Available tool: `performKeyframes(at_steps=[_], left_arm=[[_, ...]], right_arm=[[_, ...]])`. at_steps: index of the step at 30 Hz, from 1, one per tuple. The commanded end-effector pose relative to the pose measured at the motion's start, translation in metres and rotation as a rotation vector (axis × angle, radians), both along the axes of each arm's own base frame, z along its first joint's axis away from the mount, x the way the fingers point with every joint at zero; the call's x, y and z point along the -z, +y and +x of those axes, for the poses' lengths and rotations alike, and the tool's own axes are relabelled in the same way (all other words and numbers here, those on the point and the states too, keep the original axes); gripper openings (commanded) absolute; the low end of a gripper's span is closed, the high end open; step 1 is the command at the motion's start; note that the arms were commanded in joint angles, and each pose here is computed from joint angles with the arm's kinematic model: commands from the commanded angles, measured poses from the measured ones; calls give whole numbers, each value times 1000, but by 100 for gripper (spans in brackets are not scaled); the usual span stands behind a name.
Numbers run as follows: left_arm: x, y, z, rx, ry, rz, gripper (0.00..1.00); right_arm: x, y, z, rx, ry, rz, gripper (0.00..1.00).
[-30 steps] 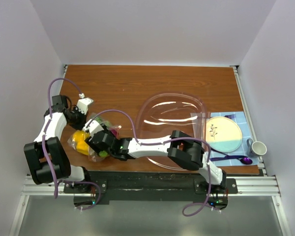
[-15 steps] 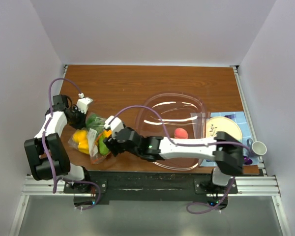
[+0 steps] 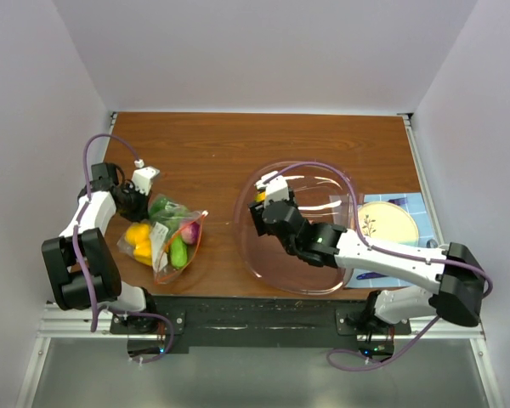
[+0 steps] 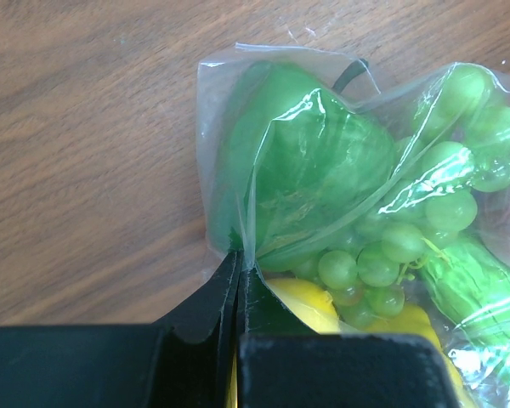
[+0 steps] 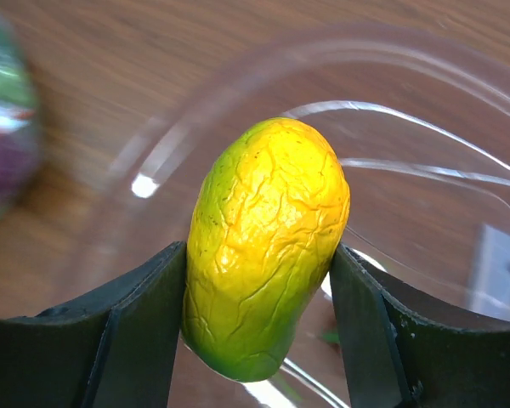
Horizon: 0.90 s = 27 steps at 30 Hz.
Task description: Open the zip-top bag and remove the fake food
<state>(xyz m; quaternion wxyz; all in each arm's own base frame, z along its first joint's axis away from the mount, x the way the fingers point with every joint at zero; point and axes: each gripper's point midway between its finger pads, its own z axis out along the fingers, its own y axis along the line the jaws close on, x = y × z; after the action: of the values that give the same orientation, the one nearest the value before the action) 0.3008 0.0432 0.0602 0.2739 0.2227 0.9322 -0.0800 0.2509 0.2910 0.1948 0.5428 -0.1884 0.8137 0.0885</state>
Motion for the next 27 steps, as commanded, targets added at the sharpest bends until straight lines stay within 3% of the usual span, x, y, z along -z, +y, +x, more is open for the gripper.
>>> performKeyframes(at_steps=[1, 4, 7, 11, 15, 17, 21, 27], left_arm=[[-15, -2, 12, 0, -42, -19, 0], [-18, -3, 13, 0, -43, -27, 0], [-18, -3, 12, 0, -40, -29, 0], [-16, -3, 12, 0, -37, -26, 0], [-13, -4, 12, -5, -30, -34, 0], [-12, -4, 12, -9, -26, -41, 0], [-13, -5, 11, -7, -27, -45, 0], [-16, -4, 9, -1, -31, -31, 0]], right_arm=[[28, -17, 6, 61, 21, -112, 57], [20, -17, 12, 105, -1, -113, 99], [0, -12, 18, 123, -36, -46, 99], [-20, 12, 12, 19, -53, 10, 99], [-41, 80, -34, -192, -128, -16, 99], [-25, 110, -48, -265, -100, -58, 98], [-15, 173, -81, -452, -41, -7, 91], [19, 213, -80, -488, 2, -45, 90]])
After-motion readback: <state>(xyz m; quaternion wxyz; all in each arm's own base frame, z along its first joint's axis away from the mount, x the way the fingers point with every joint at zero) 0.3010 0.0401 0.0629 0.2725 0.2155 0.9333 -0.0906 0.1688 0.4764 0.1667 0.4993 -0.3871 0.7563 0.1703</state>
